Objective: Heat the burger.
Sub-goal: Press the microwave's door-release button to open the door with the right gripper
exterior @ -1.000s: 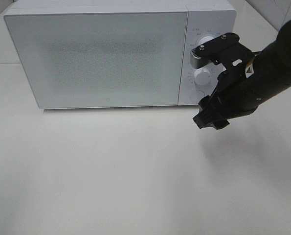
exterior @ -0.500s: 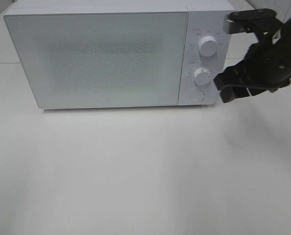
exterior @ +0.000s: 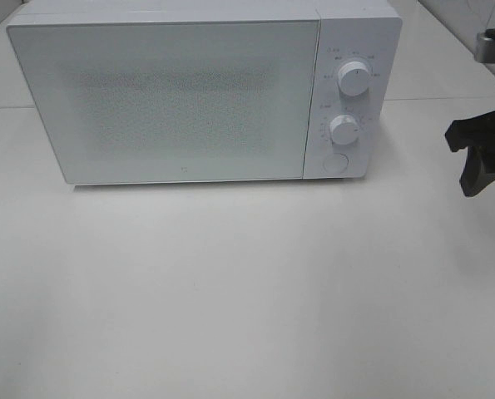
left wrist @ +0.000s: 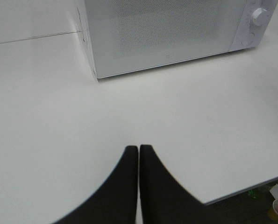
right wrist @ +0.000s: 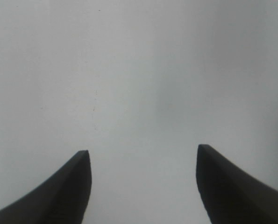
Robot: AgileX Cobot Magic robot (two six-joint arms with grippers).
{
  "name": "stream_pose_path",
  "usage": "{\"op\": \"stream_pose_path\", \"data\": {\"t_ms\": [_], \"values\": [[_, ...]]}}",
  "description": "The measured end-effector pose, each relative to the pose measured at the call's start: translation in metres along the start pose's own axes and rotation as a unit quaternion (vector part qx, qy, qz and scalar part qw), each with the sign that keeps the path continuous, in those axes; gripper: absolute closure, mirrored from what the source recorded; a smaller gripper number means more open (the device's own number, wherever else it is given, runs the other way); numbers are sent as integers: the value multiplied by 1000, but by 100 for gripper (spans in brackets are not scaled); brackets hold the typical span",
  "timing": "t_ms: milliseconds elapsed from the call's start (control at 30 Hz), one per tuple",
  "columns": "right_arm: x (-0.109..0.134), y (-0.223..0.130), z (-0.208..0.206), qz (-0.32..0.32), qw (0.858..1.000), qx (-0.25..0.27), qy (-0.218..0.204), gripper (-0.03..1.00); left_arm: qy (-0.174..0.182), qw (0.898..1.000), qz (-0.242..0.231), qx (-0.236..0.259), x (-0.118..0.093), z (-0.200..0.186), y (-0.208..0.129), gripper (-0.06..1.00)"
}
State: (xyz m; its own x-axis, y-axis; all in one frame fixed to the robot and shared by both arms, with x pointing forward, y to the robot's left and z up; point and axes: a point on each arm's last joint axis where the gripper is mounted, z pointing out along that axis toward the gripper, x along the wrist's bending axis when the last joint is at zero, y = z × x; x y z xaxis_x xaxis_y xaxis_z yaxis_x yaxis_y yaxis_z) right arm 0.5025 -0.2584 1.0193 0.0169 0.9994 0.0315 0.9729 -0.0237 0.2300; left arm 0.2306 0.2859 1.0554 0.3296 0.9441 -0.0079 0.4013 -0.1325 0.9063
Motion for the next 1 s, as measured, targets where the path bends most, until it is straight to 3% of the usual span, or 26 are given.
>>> {"op": "stream_pose_path", "data": {"t_ms": [333, 500, 700, 767, 1000], "values": [[-11, -57, -54, 13, 998, -61, 11, 38, 0, 1000, 0, 0, 0, 0, 0, 94], [-21, -115, -82, 12, 996, -87, 16, 38, 0, 1000, 0, 0, 0, 0, 0, 94], [-27, -146, -84, -2, 995, -100, 16, 38, 0, 1000, 0, 0, 0, 0, 0, 94], [-31, -170, -82, -24, 992, -124, 19, 38, 0, 1000, 0, 0, 0, 0, 0, 94], [-35, -197, -84, -50, 982, -179, 26, 38, 0, 1000, 0, 0, 0, 0, 0, 94]]}}
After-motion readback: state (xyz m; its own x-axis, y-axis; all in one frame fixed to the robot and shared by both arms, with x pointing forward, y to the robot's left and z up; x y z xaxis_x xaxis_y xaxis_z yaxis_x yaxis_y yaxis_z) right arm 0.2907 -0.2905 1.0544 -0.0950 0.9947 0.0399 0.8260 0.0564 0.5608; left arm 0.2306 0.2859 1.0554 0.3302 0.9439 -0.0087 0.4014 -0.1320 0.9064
